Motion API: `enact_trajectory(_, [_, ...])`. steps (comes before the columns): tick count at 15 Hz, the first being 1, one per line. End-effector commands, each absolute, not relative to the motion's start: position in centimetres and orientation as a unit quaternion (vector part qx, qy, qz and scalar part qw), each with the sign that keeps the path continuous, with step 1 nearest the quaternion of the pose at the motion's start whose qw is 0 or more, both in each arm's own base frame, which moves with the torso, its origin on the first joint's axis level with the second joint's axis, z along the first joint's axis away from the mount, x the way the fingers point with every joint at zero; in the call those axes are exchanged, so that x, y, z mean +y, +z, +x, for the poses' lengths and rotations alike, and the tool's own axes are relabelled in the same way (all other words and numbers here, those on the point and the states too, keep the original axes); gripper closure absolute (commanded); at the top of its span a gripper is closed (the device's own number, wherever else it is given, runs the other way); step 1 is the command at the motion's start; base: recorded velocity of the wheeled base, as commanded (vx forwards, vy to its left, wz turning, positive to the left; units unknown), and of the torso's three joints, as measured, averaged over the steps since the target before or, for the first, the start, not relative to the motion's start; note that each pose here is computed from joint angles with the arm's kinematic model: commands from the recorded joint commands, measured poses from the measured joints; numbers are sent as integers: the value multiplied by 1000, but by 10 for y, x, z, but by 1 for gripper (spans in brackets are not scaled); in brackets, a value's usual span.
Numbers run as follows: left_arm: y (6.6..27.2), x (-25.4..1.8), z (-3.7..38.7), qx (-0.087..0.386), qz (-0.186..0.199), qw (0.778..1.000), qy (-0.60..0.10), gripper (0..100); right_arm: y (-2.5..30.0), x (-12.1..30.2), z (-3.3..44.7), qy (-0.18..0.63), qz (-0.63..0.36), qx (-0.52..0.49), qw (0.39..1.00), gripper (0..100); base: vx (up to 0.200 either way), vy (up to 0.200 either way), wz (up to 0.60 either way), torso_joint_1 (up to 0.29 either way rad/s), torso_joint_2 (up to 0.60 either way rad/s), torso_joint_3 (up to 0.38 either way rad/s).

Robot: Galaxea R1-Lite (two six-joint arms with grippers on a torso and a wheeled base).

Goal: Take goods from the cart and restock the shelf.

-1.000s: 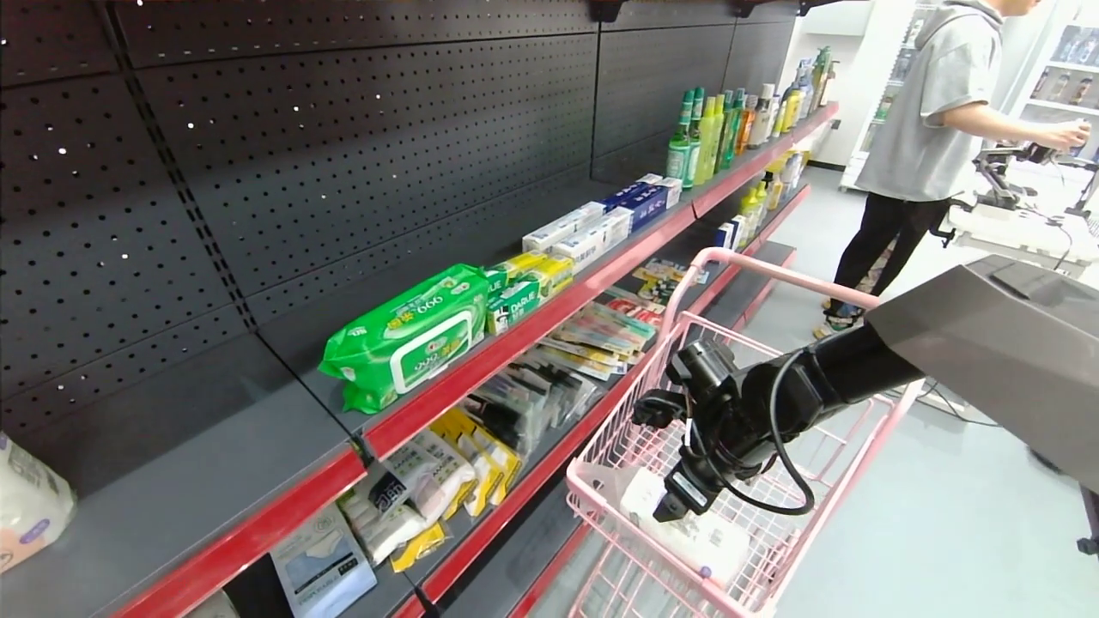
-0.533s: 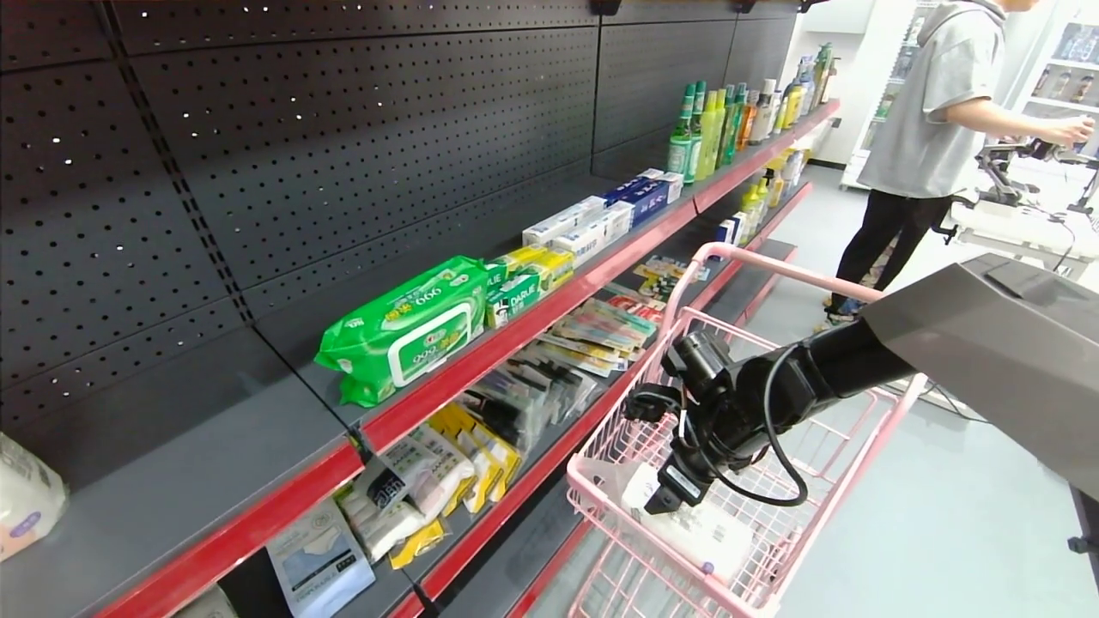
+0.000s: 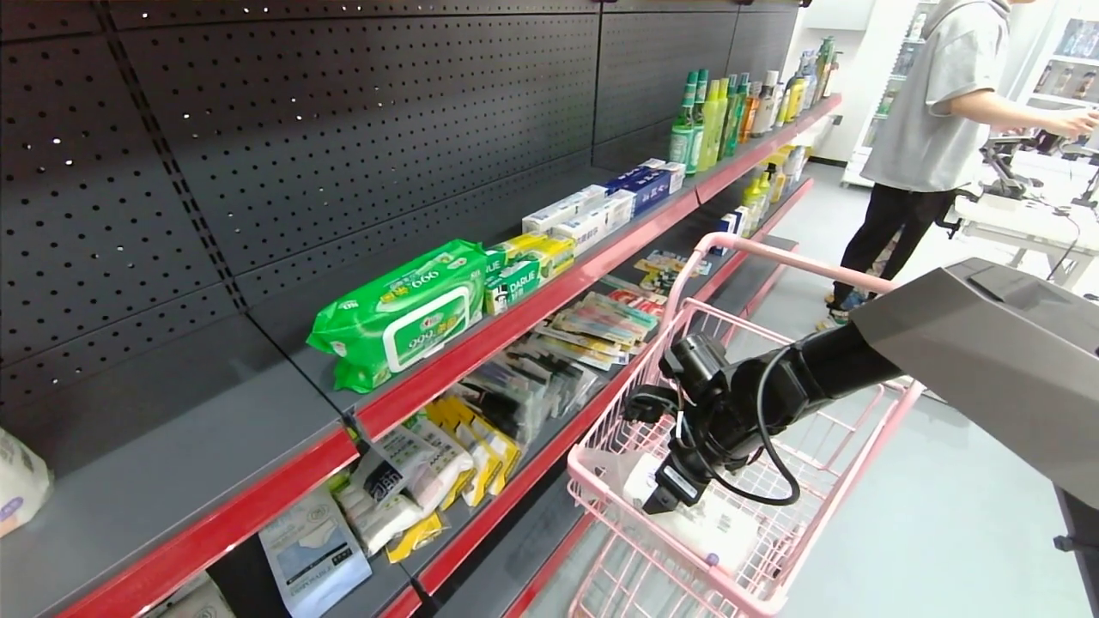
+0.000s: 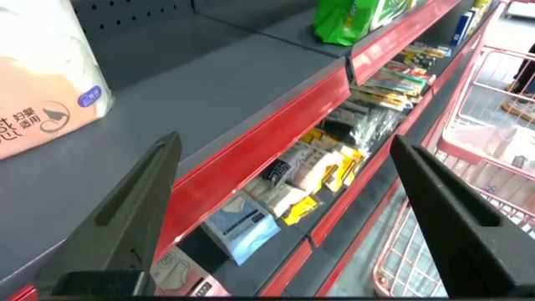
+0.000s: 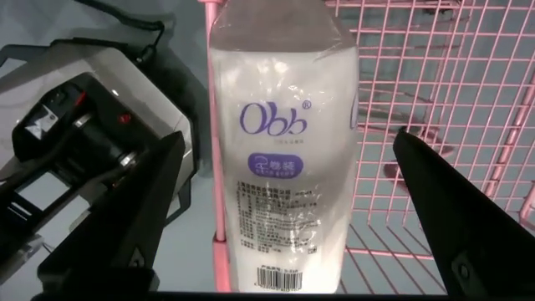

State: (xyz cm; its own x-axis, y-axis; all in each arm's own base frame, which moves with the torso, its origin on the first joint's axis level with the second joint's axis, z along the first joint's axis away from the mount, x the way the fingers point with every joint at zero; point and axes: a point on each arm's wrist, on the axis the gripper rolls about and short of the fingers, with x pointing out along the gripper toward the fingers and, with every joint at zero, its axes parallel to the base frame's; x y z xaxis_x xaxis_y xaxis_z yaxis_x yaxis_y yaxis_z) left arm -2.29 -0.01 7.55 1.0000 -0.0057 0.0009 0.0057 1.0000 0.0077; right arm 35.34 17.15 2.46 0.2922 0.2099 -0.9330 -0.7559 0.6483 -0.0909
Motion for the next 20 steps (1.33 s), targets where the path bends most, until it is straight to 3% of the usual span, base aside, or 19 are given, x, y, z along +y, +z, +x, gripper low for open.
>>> enact_trajectory(1, [75,0,-23,1,4,1000,-3,0,22,172,356,318,-271,502,757,0,0,0,0,0,0,0])
enact_trajectory(20, [75,0,-23,0,5,1000,-3,0,-3,164,383,318,-259,509,756,0,0,0,0,0,0,0])
